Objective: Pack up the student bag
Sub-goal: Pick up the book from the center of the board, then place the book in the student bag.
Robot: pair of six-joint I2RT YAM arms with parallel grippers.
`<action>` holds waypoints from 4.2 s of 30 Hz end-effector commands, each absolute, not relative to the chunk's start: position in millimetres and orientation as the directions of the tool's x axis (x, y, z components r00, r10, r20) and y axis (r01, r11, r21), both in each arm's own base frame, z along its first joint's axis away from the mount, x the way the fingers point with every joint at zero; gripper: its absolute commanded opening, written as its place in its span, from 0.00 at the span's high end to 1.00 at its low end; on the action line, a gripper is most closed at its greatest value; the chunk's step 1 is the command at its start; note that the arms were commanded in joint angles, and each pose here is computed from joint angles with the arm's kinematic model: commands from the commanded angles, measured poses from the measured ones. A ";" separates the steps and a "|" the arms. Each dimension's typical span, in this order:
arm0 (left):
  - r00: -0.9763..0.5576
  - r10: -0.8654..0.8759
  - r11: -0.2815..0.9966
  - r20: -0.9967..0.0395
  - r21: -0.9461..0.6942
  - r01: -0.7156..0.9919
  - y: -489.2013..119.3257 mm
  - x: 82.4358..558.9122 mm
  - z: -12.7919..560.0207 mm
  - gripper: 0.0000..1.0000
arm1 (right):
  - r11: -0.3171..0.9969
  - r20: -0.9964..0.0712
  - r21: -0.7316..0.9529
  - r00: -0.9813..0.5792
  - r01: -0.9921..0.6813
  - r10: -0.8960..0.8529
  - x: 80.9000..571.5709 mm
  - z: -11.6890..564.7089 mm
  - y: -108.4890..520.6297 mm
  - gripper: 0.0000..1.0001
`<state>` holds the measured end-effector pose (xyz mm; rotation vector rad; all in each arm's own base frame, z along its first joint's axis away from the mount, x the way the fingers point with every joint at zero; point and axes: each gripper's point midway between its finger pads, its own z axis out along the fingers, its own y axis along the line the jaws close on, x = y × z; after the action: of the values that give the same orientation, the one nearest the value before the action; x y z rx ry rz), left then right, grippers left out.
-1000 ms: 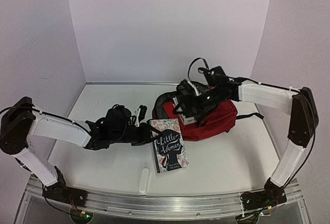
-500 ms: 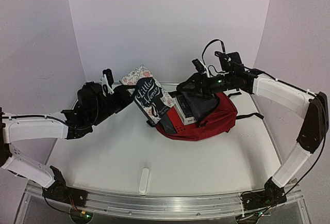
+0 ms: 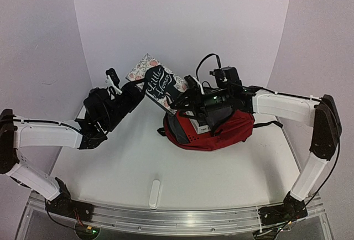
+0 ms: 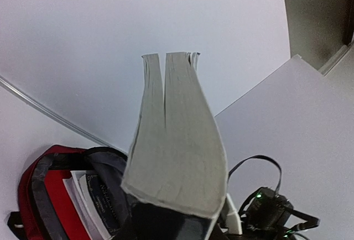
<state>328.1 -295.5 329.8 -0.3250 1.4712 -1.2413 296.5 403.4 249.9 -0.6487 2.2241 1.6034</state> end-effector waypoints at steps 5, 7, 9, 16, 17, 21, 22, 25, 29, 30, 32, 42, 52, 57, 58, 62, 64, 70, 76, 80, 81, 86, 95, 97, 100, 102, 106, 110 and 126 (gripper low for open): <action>-0.294 -0.881 0.159 -0.371 -0.817 0.554 -281.8 315.3 390.7 1.00 | 0.289 -0.586 0.767 -0.809 -0.573 -0.048 336.3 270.5 413.7 0.07; -0.330 -0.881 0.108 -0.339 -0.823 0.558 -287.0 314.7 387.7 1.00 | 0.273 -0.627 0.744 -0.778 -0.610 -0.030 340.6 285.2 415.8 0.11; -0.358 -0.881 0.068 -0.310 -0.830 0.553 -290.9 315.3 382.2 1.00 | 0.248 -0.642 0.740 -0.767 -0.626 -0.020 343.1 297.4 419.3 0.14; -0.409 -0.885 -0.030 -0.224 -0.847 0.530 -291.4 319.7 362.3 1.00 | 0.177 -0.637 0.763 -0.770 -0.622 0.038 347.7 321.0 420.5 0.43; -0.416 -0.883 -0.036 -0.218 -0.852 0.523 -291.7 321.0 359.0 1.00 | 0.171 -0.628 0.772 -0.777 -0.612 0.052 350.2 323.6 418.8 0.48; -0.454 -0.870 -0.062 -0.190 -0.873 0.484 -294.0 325.9 346.1 1.00 | 0.149 -0.609 0.791 -0.787 -0.593 0.101 360.7 332.7 407.5 0.63; -0.461 -0.868 -0.070 -0.183 -0.876 0.478 -293.6 327.0 341.8 1.00 | 0.146 -0.612 0.789 -0.783 -0.597 0.109 361.9 334.9 405.0 0.69; -0.487 -0.859 -0.096 -0.158 -0.885 0.456 -293.4 329.5 333.2 0.90 | 0.138 -0.618 0.785 -0.777 -0.604 0.116 361.9 340.1 398.8 0.85; -0.522 -0.832 -0.071 -0.187 -0.898 0.435 -300.6 331.9 322.2 0.48 | 0.127 -0.622 0.782 -0.774 -0.610 0.119 361.2 347.0 389.8 1.00; -0.532 -0.822 -0.049 -0.203 -0.906 0.421 -302.5 333.4 317.0 0.37 | 0.124 -0.623 0.782 -0.773 -0.611 0.119 361.1 348.8 386.7 1.00; -0.562 -0.787 0.026 -0.254 -0.924 0.382 -306.3 338.3 301.5 0.20 | 0.117 -0.626 0.780 -0.771 -0.615 0.114 359.5 351.5 379.7 1.00; -0.795 -0.328 0.264 -0.511 -0.857 0.442 -318.9 324.4 243.5 0.10 | 0.033 -0.599 0.800 -0.800 -0.600 -0.034 311.4 335.5 357.6 1.00; -0.818 -0.141 0.108 -0.557 -0.830 0.546 -338.3 295.0 262.2 0.15 | 0.048 -0.539 0.833 -0.829 -0.551 -0.151 285.7 297.8 349.8 1.00; -0.841 -0.119 0.040 -0.528 -0.849 0.528 -342.1 289.2 259.5 0.31 | 0.044 -0.491 0.861 -0.850 -0.507 -0.190 278.3 282.0 348.7 1.00; -0.843 -0.119 0.037 -0.525 -0.850 0.525 -342.1 288.9 258.8 0.35 | 0.042 -0.487 0.863 -0.851 -0.503 -0.195 276.8 280.7 348.2 1.00; -0.850 -0.131 0.027 -0.510 -0.859 0.511 -341.5 289.2 257.2 0.54 | 0.040 -0.469 0.873 -0.858 -0.486 -0.209 273.7 275.8 347.2 1.00; -0.855 -0.136 0.017 -0.500 -0.865 0.502 -341.3 289.1 257.0 0.61 | 0.045 -0.458 0.878 -0.863 -0.477 -0.211 274.2 271.4 347.4 1.00; -0.868 -0.145 -0.009 -0.474 -0.877 0.481 -339.7 286.4 257.6 0.89 | 0.161 -0.406 0.885 -0.894 -0.437 -0.191 288.5 240.3 344.3 1.00; -0.878 -0.215 0.018 -0.429 -0.900 0.435 -332.6 293.2 249.9 1.00 | 0.567 -0.562 0.610 -0.806 -0.554 -0.183 339.2 210.3 308.7 0.47; -0.858 -0.298 0.037 -0.418 -0.904 0.427 -322.5 302.9 252.0 1.00 | 0.707 -0.689 0.408 -0.703 -0.577 -0.176 379.7 230.1 290.2 0.39; -0.852 -0.321 0.046 -0.414 -0.905 0.423 -319.0 305.9 252.2 1.00 | 0.748 -0.712 0.339 -0.675 -0.571 -0.192 392.5 231.0 284.8 0.37; -0.813 -0.417 0.098 -0.407 -0.909 0.404 -303.2 315.6 253.3 1.00 | 0.833 -0.691 0.117 -0.647 -0.540 -0.322 431.7 207.6 276.4 0.41; -0.753 -0.510 0.190 -0.415 -0.908 0.372 -279.9 319.5 250.9 1.00 | 0.842 -0.624 -0.085 -0.631 -0.533 -0.462 464.0 156.8 286.7 0.39; -0.750 -0.510 0.204 -0.421 -0.906 0.370 -278.3 319.0 250.4 1.00 | 0.845 -0.613 -0.096 -0.637 -0.526 -0.467 470.0 147.7 288.0 0.39; -0.753 -0.510 0.212 -0.417 -0.909 0.359 -276.6 317.2 245.9 1.00 | 0.846 -0.600 -0.107 -0.645 -0.522 -0.474 475.6 136.4 289.8 0.40; -0.754 -0.511 0.215 -0.414 -0.910 0.354 -275.2 315.7 243.6 1.00 | 0.852 -0.586 -0.152 -0.648 -0.501 -0.486 481.5 128.8 284.0 0.42; -0.758 -0.506 0.233 -0.412 -0.911 0.340 -274.9 316.3 238.9 1.00 | 0.845 -0.554 -0.226 -0.649 -0.485 -0.521 487.4 116.2 274.2 0.56; -0.764 -0.498 0.233 -0.409 -0.912 0.337 -277.3 317.7 236.2 1.00 | 0.841 -0.556 -0.265 -0.637 -0.472 -0.533 490.6 124.2 268.9 0.87; -0.785 -0.475 0.074 -0.397 -0.907 0.414 -327.8 369.8 243.6 1.00 | 0.845 -0.683 -0.007 -0.615 -0.535 -0.395 463.8 205.3 299.8 1.00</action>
<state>354.3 -307.7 164.4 -0.2444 2.0284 -1.6181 468.6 281.4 144.7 -0.7010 2.4209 0.1148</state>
